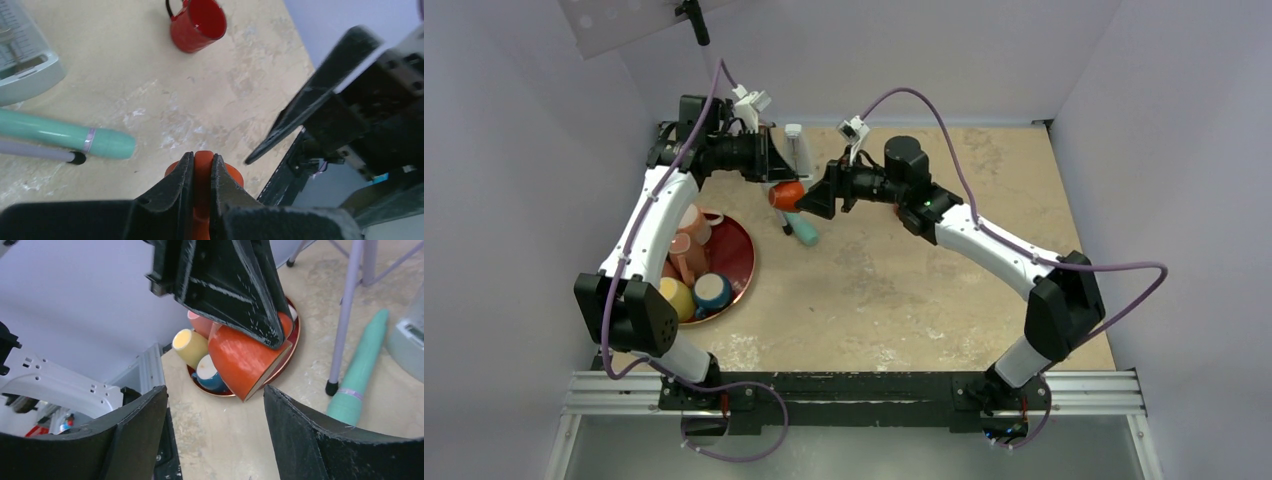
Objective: Turn the mug right side up
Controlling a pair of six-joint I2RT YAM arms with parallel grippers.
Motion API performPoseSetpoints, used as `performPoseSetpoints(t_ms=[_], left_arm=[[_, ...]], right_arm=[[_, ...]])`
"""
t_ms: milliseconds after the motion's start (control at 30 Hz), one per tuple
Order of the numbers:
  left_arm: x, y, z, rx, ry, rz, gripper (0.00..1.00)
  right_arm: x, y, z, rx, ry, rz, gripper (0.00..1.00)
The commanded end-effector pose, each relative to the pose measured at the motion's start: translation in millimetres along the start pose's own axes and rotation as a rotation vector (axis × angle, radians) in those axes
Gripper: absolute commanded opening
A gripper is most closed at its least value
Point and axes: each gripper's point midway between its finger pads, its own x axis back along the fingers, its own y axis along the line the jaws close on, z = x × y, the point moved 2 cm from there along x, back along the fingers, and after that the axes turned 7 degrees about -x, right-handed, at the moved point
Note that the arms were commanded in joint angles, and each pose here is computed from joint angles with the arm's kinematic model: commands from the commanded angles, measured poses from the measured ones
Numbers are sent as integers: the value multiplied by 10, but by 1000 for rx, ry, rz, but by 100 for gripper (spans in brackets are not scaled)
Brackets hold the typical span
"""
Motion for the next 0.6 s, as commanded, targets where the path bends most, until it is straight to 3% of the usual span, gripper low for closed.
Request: performPoseSetpoints(t_ms=[0,200,333,400,567], left_arm=[[115,-390,-391,3,-128,137,0],[87,-479,-411,-7,-135,176,0],[7,-562,-342,4,-119,219,0],[-32,-585,-305,38,-113,250,0],[-56,-586,-272,49,-107,272,0]], right_arm=[[-94,142,-61,-29,9,-94,74],[-134,215,-74,-62,6,-155,72],[-137,307,-139,-71,-33,-219,60],[-137,347,-190,-67,-57,-235,49],[-114,256,-270,-63,-107,-163,7]])
